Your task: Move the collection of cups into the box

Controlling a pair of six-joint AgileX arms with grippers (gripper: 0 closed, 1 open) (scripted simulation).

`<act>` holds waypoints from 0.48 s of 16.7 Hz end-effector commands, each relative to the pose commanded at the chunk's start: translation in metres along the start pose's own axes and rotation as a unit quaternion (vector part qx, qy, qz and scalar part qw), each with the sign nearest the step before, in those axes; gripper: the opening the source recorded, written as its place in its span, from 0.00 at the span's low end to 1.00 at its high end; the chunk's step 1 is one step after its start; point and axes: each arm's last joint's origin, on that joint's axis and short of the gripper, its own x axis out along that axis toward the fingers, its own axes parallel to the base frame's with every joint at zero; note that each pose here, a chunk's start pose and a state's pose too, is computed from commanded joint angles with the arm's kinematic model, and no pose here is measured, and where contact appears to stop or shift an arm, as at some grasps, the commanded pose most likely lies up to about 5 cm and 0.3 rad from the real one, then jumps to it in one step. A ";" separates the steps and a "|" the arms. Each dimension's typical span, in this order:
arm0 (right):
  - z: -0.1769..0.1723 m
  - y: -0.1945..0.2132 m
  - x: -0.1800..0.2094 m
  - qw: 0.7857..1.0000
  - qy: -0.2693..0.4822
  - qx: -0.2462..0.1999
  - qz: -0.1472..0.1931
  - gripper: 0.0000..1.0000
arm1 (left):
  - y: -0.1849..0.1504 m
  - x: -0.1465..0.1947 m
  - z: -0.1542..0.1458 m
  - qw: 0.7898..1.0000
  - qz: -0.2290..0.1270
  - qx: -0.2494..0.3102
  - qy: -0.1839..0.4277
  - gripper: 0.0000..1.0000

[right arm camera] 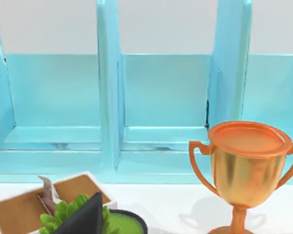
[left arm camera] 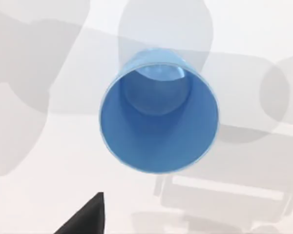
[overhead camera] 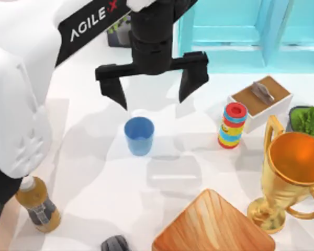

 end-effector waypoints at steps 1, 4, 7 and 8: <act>0.000 0.000 0.000 1.000 0.000 0.000 0.000 1.00 | 0.001 0.000 0.000 1.000 0.001 -0.001 0.001 1.00; 0.000 0.000 0.000 1.000 0.000 0.000 0.000 1.00 | 0.000 0.009 0.001 1.000 0.000 0.000 0.000 1.00; 0.000 0.000 0.000 1.000 0.000 0.000 0.000 1.00 | -0.002 0.040 0.003 1.000 0.000 0.000 0.000 1.00; 0.000 0.000 0.000 1.000 0.000 0.000 0.000 1.00 | -0.002 0.053 0.004 1.000 -0.001 0.000 -0.001 1.00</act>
